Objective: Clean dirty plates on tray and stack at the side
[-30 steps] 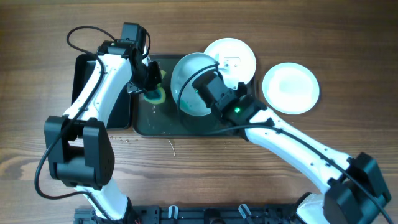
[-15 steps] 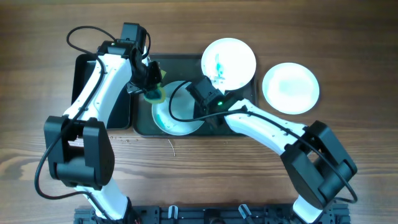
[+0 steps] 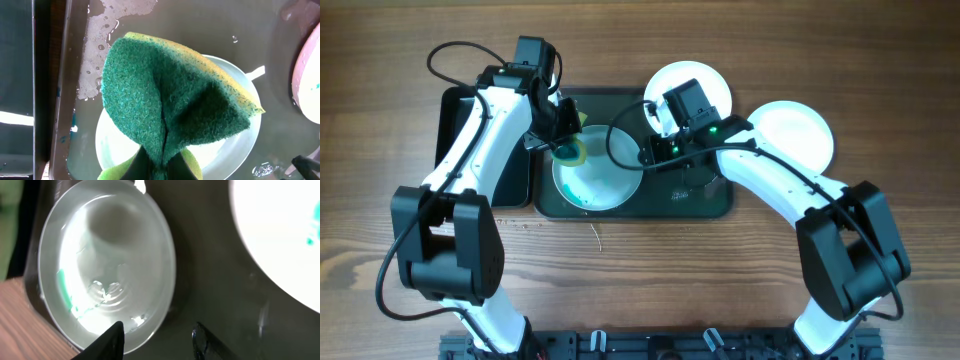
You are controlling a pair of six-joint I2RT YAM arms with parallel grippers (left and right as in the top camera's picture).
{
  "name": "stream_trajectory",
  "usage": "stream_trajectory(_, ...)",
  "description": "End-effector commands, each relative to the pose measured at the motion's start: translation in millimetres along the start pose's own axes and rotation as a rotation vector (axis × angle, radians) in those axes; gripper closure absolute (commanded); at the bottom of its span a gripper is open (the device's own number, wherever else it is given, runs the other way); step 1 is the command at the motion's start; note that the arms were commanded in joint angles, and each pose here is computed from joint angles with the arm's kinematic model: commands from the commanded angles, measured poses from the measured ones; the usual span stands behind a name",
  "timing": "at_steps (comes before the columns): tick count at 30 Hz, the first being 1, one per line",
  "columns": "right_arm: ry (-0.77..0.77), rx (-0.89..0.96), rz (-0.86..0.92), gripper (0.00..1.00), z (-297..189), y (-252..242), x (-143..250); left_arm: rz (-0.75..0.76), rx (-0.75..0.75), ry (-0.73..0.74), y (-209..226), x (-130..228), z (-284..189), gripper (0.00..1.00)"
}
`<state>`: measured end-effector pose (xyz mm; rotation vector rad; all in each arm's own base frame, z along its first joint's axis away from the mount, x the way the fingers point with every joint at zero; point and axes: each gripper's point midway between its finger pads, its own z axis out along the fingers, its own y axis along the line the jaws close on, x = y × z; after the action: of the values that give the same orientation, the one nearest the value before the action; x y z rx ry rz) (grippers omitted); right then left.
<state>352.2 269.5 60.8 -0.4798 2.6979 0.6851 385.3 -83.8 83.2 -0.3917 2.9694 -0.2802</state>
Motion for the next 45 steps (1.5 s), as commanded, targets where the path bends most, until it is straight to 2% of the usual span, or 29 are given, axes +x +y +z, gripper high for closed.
stream_trajectory(1, 0.016, -0.05, -0.112, 0.55, 18, 8, -8, 0.024, 0.031, -0.028, -8, -5, -11, 0.96)
stream_trajectory(8, 0.005, 0.026, -0.132, 0.55, 42, -4, -44, 0.024, 0.03, -0.028, -8, -5, -11, 0.96)
stream_trajectory(11, -0.004, 0.034, -0.159, 0.6, 49, -7, -51, 0.024, 0.03, -0.028, -8, -5, -11, 0.96)
stream_trajectory(17, 0.043, 0.031, -0.169, 0.67, 64, -13, -38, 0.024, 0.031, -0.028, -8, -5, -11, 0.96)
stream_trajectory(20, 0.052, 0.031, -0.164, 0.76, 64, -14, -36, 0.024, 0.031, -0.029, -8, -5, -11, 0.96)
stream_trajectory(28, 0.06, 0.029, -0.152, 0.78, 69, -16, -33, 0.024, 0.031, -0.029, -8, -5, -11, 0.96)
stream_trajectory(36, 0.097, 0.034, -0.109, 0.84, 76, -22, -17, 0.024, 0.031, -0.029, -8, -5, -11, 0.96)
stream_trajectory(39, 0.1, 0.039, -0.069, 0.96, 76, -23, -15, 0.024, 0.031, -0.029, -8, -5, -11, 0.96)
stream_trajectory(41, 0.096, 0.07, 0.007, 0.96, 76, -28, -15, 0.024, 0.031, -0.029, -8, -5, -11, 0.96)
stream_trajectory(45, 0.129, 0.187, 0.281, 0.95, 72, -45, 0, 0.024, 0.03, -0.028, -8, -5, -11, 0.96)
